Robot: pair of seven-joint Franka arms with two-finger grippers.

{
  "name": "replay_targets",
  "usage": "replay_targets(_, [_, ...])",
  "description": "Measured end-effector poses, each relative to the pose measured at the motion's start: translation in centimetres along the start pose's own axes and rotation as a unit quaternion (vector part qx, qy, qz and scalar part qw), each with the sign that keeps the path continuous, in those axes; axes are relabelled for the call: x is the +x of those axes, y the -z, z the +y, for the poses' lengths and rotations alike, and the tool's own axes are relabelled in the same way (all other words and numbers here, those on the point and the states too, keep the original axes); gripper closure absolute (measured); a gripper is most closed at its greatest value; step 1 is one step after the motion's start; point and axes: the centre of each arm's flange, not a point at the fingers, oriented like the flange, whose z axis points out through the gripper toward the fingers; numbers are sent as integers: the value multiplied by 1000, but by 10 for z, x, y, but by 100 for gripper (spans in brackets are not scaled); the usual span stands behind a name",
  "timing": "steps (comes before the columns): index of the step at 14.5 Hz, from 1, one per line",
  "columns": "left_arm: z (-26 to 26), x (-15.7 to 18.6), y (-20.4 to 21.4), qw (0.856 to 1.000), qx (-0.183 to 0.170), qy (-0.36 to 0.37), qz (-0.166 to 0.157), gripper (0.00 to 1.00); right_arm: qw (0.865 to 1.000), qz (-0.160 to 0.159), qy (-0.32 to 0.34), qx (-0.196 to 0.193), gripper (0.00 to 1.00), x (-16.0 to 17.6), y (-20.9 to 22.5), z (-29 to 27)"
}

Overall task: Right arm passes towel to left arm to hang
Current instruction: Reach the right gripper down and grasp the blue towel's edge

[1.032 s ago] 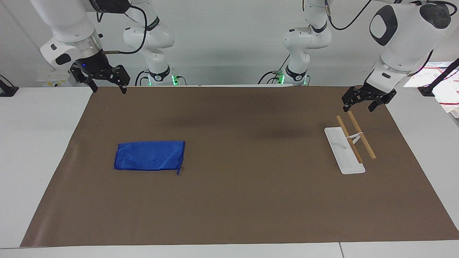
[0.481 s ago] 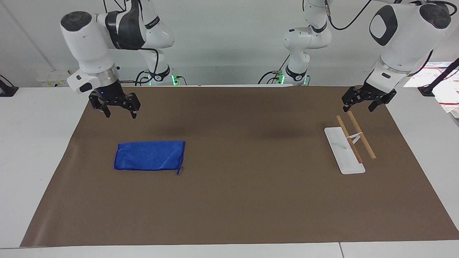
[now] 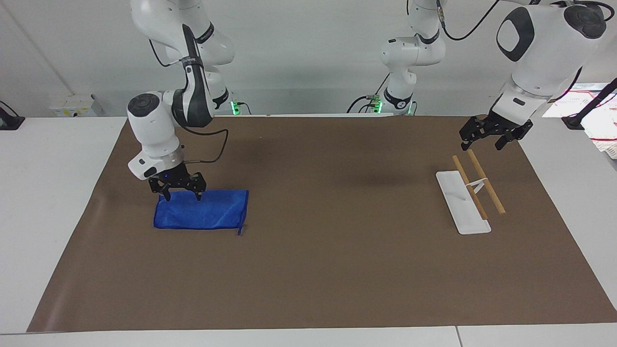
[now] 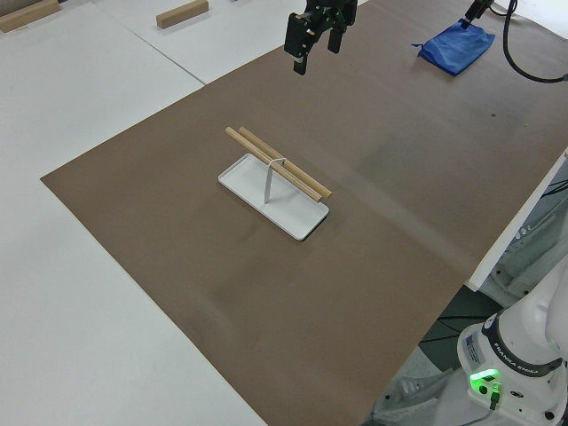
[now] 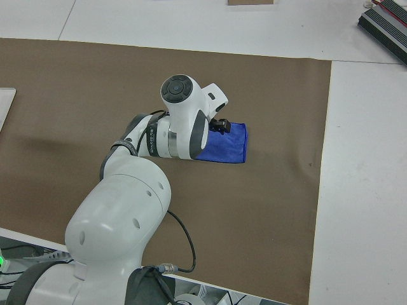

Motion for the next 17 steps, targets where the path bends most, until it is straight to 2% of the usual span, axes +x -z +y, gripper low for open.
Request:
replay_targets(6, [0,0,0,1000,0,0,0,0,1000,5,20,1,0,-2,-45,7])
replay_targets(7, [0,0,0,1000,0,0,0,0,1000,4,20,1,7,-2,-47,7])
replay_targets(13, [0,0,0,1000,0,0,0,0,1000,13,21,1,74,1,-38,6])
replay_targets(15, [0,0,0,1000,0,0,0,0,1000,-2,24,1,93,3,-36,3])
replay_targets(17, [0,0,0,1000,0,0,0,0,999,-31,26,6,95,18,-16,-5])
